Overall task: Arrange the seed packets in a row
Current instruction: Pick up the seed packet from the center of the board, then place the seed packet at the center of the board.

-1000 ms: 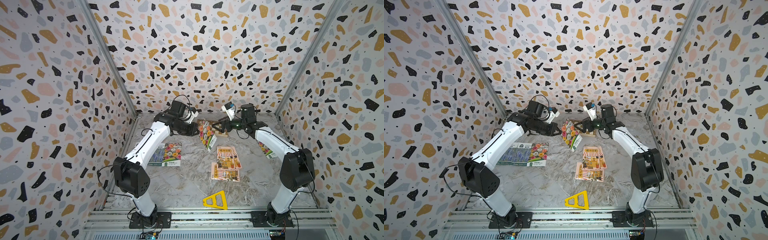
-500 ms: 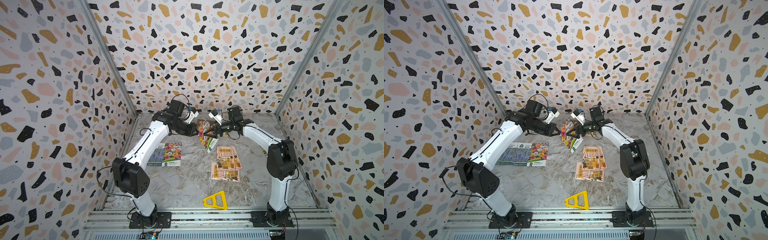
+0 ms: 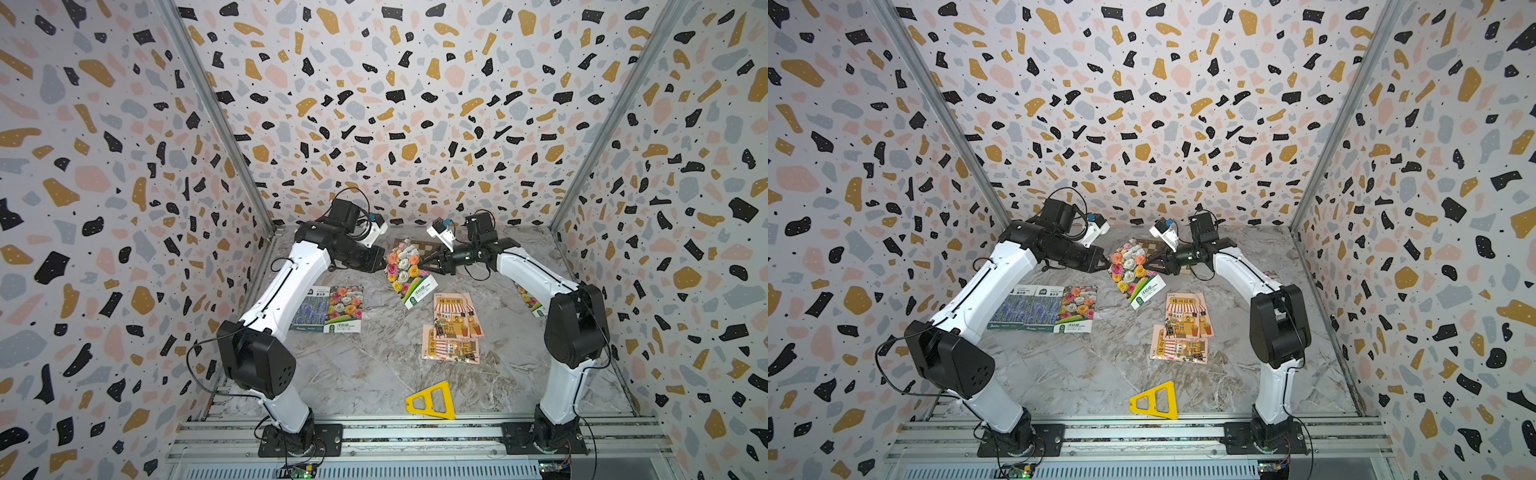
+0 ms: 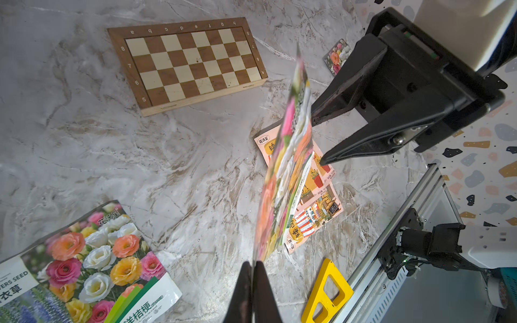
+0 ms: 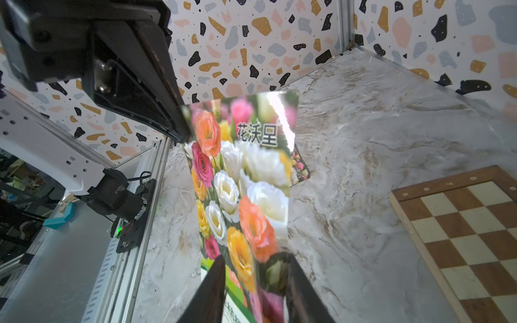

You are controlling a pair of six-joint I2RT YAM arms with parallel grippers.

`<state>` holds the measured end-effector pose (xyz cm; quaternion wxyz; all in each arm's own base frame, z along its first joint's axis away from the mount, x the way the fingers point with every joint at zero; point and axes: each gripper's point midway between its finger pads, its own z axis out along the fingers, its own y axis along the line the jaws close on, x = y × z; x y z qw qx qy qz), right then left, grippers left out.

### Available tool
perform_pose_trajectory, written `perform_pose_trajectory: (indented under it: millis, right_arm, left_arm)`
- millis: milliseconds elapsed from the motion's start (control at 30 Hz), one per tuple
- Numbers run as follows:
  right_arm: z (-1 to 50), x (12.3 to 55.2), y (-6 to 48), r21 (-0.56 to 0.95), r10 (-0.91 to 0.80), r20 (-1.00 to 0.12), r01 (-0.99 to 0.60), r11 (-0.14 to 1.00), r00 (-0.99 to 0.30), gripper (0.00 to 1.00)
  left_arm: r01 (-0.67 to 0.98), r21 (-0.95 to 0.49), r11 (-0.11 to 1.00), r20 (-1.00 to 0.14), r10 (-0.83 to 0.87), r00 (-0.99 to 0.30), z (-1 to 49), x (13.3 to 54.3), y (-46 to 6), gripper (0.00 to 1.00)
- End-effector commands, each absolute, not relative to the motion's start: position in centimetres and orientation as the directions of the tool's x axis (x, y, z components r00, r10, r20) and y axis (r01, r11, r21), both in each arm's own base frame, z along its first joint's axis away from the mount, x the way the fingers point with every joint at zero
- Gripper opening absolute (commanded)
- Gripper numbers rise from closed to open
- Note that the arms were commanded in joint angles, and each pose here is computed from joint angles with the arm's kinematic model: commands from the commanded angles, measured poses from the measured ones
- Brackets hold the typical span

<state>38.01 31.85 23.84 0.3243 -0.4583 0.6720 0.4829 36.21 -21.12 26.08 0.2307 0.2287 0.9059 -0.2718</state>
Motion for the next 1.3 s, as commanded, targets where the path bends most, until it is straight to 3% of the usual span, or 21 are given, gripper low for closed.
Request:
perform_pose_trajectory:
  millis: [0,100,233,333,467,567,700,800,1267]
  right_arm:
    - [26.1,37.0,31.6,0.31,-0.301,-0.897,-0.946,0.099,-0.325,0.24]
    - [25.9,37.1,31.6,0.307,-0.308,-0.893,-0.945,0.115,-0.328,0.12]
    - [26.1,37.2,31.8,0.293,-0.313,-0.894,-0.946,0.135,-0.322,0.04]
    - [26.7,37.6,31.7,0.294,-0.298,-0.895,-0.941,0.167,-0.333,0.0]
    - [27.9,37.9,31.6,0.32,-0.243,-0.897,-0.922,0.218,-0.368,0.0]
    - [28.7,38.2,31.7,0.36,-0.192,-0.889,-0.894,0.266,-0.415,0.0]
    - [28.4,38.5,32.1,0.441,-0.14,-0.848,-0.826,0.35,-0.512,0.0]
    - [27.4,38.3,32.8,0.53,-0.094,-0.791,-0.755,0.386,-0.604,0.0]
    - [20.5,33.8,40.3,0.816,-0.082,-0.457,-0.453,0.36,-0.886,0.0]
  left_arm:
    - [0.562,-0.365,0.742,-0.575,0.295,-0.763,27.5,36.0,-20.8,0.0]
    - [0.563,-0.367,0.74,-0.575,0.295,-0.763,27.6,35.9,-20.8,0.0]
    - [0.524,-0.349,0.777,-0.571,0.268,-0.776,27.8,36.1,-20.1,0.01]
    - [0.455,-0.314,0.833,-0.561,0.224,-0.797,27.8,36.3,-18.7,0.16]
    - [0.341,-0.257,0.904,-0.567,0.145,-0.811,28.1,36.1,-15.9,0.59]
    - [0.247,-0.209,0.946,-0.585,0.082,-0.807,28.4,35.3,-13.1,0.77]
    - [0.135,-0.156,0.978,-0.611,0.011,-0.791,28.5,33.7,-8.9,0.93]
    - [0.071,-0.113,0.991,-0.641,-0.018,-0.767,28.5,32.4,-6.1,0.99]
    - [-0.039,-0.078,0.996,-0.754,-0.085,-0.652,27.9,30.1,-2.8,0.99]
